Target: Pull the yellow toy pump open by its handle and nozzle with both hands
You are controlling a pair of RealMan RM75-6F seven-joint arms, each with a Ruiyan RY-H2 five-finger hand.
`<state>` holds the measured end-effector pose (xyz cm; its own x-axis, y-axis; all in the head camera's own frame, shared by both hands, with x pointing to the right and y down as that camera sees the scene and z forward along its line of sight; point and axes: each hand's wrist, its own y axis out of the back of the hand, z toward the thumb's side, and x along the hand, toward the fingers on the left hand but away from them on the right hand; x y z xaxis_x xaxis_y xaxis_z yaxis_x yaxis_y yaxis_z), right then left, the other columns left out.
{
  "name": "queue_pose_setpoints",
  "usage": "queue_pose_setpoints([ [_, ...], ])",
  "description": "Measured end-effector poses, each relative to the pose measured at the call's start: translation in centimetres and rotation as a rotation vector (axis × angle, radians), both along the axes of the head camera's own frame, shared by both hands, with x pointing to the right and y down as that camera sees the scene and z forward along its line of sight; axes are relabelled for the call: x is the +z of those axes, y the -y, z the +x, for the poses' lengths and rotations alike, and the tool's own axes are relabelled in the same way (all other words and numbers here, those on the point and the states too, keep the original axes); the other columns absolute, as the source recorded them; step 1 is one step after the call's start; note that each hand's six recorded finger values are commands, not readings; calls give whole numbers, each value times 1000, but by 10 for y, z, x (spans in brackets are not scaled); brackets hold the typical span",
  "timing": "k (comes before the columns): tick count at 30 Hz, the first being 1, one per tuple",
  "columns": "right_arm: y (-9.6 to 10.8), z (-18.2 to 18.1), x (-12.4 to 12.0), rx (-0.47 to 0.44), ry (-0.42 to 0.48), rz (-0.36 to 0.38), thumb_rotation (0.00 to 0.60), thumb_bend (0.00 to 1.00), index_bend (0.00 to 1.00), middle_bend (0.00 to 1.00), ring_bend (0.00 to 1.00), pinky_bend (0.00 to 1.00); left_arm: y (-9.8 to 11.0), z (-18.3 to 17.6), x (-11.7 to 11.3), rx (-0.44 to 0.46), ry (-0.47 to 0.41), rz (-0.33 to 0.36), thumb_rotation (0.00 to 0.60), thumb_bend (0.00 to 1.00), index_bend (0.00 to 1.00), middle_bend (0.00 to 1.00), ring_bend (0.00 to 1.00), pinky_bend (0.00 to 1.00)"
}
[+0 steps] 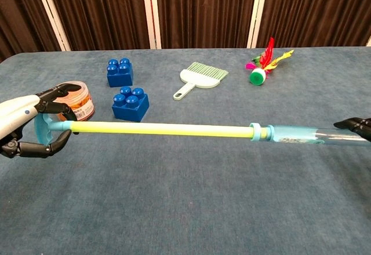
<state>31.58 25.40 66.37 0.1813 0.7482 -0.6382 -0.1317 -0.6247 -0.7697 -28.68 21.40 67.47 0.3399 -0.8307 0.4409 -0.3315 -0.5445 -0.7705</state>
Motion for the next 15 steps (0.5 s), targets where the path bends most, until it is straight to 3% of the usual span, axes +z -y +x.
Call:
queue_pose_setpoints([
  [5,-8,-8,-4,-28,30,-23,600,0,0,0,0,0,7,-4,5,-48,-27,-61,600,0,0,0,0,0],
  [15,-10,-12,-10,-43,44,-6,600,0,0,0,0,0,18,-6,3,-85,-37,-24,600,0,0,0,0,0],
])
